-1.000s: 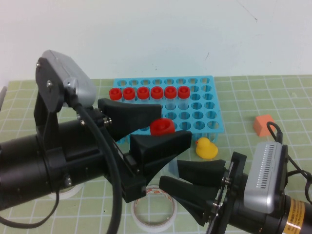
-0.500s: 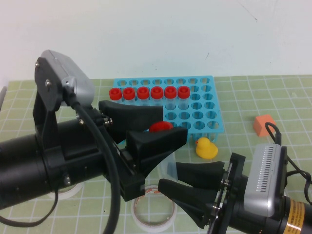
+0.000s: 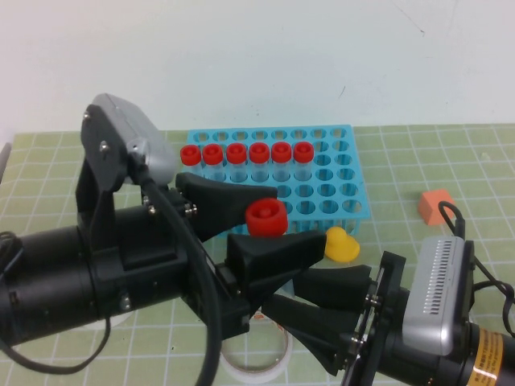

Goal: Place the test tubes

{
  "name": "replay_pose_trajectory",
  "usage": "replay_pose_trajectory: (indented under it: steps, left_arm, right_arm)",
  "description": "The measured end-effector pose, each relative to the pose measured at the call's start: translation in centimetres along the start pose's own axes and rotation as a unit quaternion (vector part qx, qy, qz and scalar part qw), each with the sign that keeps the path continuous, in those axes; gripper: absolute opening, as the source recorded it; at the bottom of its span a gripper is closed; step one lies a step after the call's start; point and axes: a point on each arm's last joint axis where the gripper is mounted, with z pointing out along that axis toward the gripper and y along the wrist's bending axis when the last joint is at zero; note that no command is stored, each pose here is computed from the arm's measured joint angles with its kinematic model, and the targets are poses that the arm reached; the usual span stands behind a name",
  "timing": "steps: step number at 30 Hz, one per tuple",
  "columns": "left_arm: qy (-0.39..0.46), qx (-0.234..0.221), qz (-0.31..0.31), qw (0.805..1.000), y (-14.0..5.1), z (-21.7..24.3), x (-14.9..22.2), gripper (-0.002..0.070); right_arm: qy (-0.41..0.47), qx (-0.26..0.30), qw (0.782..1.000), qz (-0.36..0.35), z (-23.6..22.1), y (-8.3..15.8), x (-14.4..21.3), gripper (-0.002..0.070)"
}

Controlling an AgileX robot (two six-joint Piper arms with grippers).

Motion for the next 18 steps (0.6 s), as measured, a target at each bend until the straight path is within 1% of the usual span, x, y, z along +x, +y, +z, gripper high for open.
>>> replay_pose_trajectory:
  steps: [5, 7, 9, 11, 14, 15, 18]
  left_arm:
    - [0.011, -0.002, -0.018, 1.000, 0.47, 0.55, 0.43, 0.0538]
    - [0.012, -0.003, -0.024, 1.000, 0.54, 0.63, 0.48, 0.0516]
    - [0.011, -0.003, -0.026, 1.000, 0.54, 0.63, 0.47, 0.0467]
    - [0.011, -0.002, -0.027, 1.000, 0.56, 0.66, 0.49, 0.0402]
    - [0.011, -0.002, -0.029, 1.000, 0.60, 0.70, 0.51, 0.0270]
    - [0.011, -0.002, -0.029, 1.000, 0.60, 0.70, 0.51, 0.0246]
    - [0.011, -0.002, -0.029, 1.000, 0.60, 0.70, 0.51, 0.0250]
  right_arm:
    - [0.000, 0.001, 1.000, 0.001, 0.00, -0.02, -0.01, 0.0235]
    - [0.000, 0.001, 1.000, 0.001, 0.00, -0.02, -0.01, 0.0235]
    - [0.000, 0.001, 1.000, 0.001, 0.00, -0.02, -0.01, 0.0235]
    - [-0.001, 0.002, 1.000, 0.001, 0.00, -0.03, -0.01, 0.0235]
    - [-0.002, 0.001, 1.000, 0.001, 0.00, -0.02, -0.03, 0.0235]
    - [-0.002, 0.001, 1.000, 0.001, 0.00, -0.02, -0.03, 0.0235]
    - [-0.002, 0.001, 1.000, 0.001, 0.00, -0.02, -0.03, 0.0235]
